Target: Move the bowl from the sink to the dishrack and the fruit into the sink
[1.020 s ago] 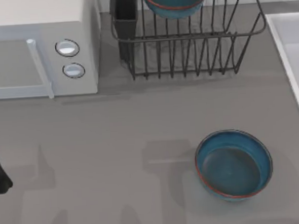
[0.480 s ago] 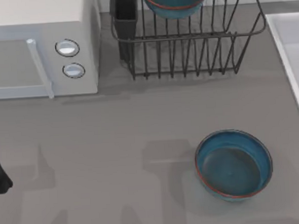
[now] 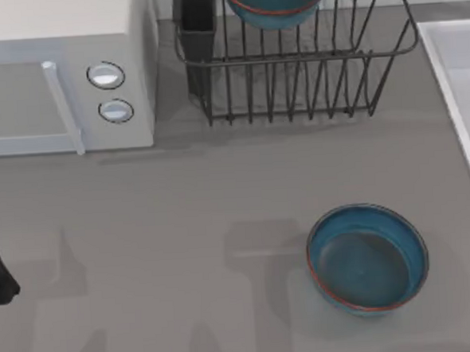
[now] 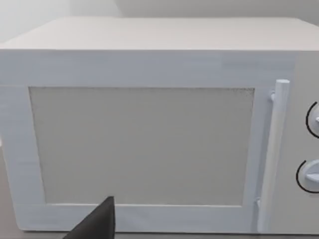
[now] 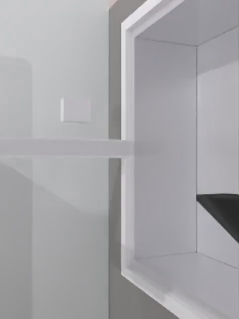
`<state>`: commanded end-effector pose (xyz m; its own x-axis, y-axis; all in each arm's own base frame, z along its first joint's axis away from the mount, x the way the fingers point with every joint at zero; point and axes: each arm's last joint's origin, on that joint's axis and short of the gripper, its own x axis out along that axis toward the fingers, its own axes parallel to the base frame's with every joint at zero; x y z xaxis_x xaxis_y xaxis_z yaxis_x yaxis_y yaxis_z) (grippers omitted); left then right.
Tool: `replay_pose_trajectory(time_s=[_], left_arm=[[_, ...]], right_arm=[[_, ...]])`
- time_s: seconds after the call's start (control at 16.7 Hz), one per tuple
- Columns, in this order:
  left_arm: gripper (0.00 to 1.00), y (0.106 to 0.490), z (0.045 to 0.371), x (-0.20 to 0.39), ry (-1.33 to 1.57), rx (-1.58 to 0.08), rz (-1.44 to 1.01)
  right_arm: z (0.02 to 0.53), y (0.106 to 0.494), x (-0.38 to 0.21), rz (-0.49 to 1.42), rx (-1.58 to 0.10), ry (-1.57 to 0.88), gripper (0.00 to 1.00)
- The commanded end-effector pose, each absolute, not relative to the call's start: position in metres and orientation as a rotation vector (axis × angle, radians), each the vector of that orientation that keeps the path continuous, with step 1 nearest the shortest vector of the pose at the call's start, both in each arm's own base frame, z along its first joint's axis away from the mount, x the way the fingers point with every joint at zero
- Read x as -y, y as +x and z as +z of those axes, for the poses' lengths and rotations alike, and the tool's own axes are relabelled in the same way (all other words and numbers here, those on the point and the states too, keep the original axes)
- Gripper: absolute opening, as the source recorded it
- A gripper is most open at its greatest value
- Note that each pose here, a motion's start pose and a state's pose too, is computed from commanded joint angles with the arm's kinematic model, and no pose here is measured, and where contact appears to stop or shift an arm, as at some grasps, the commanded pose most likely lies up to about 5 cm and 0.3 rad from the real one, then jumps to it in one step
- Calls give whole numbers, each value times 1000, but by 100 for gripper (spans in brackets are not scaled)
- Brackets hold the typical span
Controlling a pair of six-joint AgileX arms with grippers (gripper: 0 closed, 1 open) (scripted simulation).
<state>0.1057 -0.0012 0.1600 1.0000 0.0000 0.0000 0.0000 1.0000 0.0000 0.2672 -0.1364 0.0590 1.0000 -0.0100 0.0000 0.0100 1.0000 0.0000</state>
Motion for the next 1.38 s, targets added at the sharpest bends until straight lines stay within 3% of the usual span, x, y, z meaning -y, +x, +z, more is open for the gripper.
replay_pose_trajectory(time_s=[0.48,0.84,1.14,1.38], left_arm=[[100,106,160,1,0,0,0],[100,106,160,1,0,0,0],[100,106,160,1,0,0,0],[100,106,160,1,0,0,0]], right_arm=[[68,269,133,-14,-3,0,100],[126,263,104,-12,1,-6,100],[180,221,60,-8,3,-2,100],[194,168,29,-9,15,4,100]])
